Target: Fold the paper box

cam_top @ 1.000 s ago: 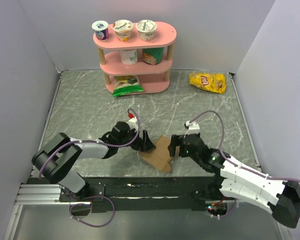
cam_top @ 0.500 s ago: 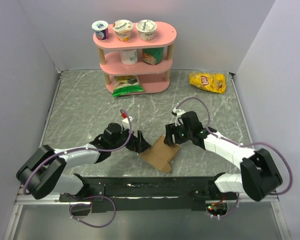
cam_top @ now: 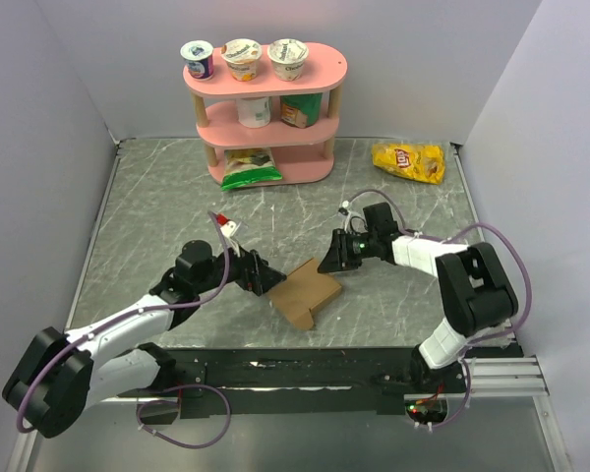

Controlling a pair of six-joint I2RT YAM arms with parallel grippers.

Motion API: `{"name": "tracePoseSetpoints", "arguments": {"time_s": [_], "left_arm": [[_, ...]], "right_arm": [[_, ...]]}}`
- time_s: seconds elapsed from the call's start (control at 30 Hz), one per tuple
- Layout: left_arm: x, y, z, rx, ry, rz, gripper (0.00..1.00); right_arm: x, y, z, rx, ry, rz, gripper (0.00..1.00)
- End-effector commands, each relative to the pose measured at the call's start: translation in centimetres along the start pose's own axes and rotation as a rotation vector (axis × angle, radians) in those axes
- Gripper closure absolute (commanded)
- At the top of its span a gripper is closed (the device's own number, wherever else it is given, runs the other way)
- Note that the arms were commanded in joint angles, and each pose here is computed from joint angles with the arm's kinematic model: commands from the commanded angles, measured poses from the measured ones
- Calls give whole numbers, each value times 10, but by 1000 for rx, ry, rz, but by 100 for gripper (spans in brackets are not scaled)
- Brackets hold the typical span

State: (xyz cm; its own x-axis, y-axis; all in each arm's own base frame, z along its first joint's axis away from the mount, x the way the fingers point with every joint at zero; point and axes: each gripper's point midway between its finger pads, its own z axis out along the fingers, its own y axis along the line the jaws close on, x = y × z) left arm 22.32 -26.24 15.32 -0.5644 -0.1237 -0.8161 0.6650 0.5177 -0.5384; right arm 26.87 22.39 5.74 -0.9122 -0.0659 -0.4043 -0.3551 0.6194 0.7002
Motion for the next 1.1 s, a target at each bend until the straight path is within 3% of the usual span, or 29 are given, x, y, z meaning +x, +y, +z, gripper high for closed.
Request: {"name": "tracePoseSetpoints", "arguments": {"time_s": [0.0,0.27,0.5,0.7,1.0,1.07], "left_arm": [[-7,-7,-4,67,-40,36,4],[-7,37,3,-3,-51,-92,4],[12,41,18,53,35,-164,1],[16,29,24,166,19,-243,5],[17,43,46,179,16,-291,10],[10,37,47,224,-17,-280,10]], "right_arm": [[16,-34,9,59,61,90,71],[12,-60,4,135,41,226,68],[11,-76,-8,184,19,269,68],[11,-81,-10,208,15,296,66],[12,-86,-10,230,17,310,64],[10,-85,-11,235,11,307,59]]}}
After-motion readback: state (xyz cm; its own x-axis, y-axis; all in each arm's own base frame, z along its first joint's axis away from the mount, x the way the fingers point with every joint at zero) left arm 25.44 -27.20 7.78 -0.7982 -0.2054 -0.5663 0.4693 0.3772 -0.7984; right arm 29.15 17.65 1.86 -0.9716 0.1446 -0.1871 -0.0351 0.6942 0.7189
